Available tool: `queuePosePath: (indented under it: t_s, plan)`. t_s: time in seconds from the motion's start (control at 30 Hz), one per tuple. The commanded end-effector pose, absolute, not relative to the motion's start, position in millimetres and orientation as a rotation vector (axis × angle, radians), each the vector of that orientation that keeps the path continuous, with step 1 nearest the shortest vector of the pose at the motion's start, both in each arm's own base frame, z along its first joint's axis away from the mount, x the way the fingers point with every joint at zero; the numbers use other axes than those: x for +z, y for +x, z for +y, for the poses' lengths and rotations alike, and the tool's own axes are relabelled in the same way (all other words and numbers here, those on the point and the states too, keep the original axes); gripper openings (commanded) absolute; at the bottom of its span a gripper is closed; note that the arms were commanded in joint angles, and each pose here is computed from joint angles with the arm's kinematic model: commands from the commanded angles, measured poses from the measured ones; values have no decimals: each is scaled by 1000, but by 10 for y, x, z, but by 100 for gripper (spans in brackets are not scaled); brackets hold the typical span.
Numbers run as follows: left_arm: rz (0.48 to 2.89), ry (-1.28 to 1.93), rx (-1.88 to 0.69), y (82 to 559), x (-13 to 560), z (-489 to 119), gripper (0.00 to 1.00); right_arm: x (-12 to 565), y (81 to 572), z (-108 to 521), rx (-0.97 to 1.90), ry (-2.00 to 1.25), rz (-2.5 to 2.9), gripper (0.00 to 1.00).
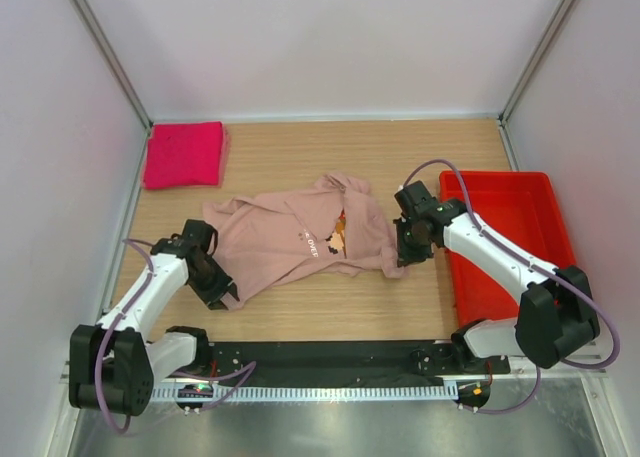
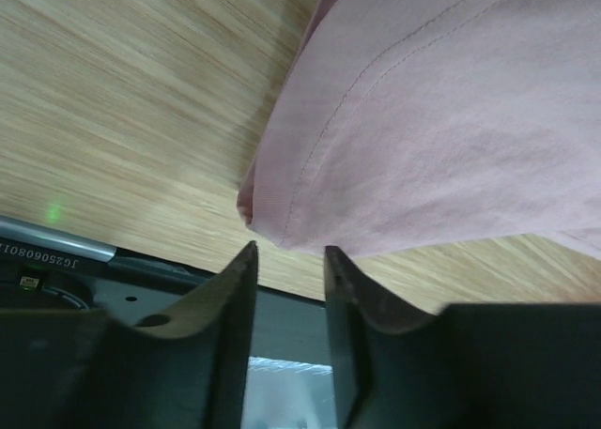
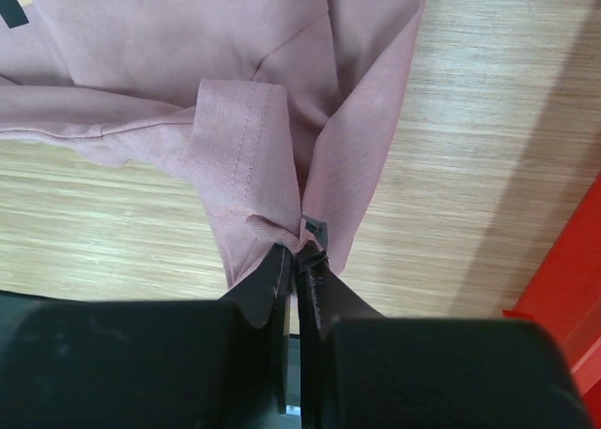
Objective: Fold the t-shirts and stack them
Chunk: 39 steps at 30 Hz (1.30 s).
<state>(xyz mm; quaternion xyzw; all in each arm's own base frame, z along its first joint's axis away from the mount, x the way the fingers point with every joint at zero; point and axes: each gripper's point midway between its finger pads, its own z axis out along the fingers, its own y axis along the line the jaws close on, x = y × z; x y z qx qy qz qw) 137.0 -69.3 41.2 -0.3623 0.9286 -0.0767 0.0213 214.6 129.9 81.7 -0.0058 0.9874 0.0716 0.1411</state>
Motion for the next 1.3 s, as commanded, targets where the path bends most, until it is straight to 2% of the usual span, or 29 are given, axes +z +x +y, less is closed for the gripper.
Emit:
queuePosePath:
  t_s: [0.0, 0.07, 0.27, 0.53, 0.73, 0.77, 0.9, 1.1, 1.23, 1.27]
  plan:
    - [2825, -1153, -230, 1428, 413, -673, 38, 853, 2208, 1346, 239, -60, 2825, 6]
    - [2823, -1177, -236, 1401, 390, -684, 43, 848, 2201, 1349, 240, -64, 2827, 6]
    - [2802, -1241, -228, 1382, 276, -684, 48, 827, 2192, 1356, 246, -79, 2833, 6]
    - [2786, -1279, -213, 1474, 159, -686, 47, 816, 2188, 1372, 256, -91, 2840, 6]
    - [2801, -1296, -247, 1501, 53, -741, 31, 841, 2193, 1383, 262, -74, 2839, 6]
    - [2806, -1298, -253, 1491, 42, -751, 22, 836, 2186, 1379, 263, -68, 2843, 6]
    - [2806, -1285, -283, 1484, 79, -777, 0, 785, 2143, 1383, 271, -46, 2860, 6]
    - [2736, -1164, -264, 1619, 579, -676, 0, 695, 2007, 1418, 309, 9, 2925, 11]
    - [2648, -1018, -175, 1807, 1081, -493, 0, 665, 1826, 1519, 413, -3, 3005, 21]
    - [2664, -1004, -154, 1768, 1124, -473, 0, 669, 1807, 1523, 421, -1, 3015, 27]
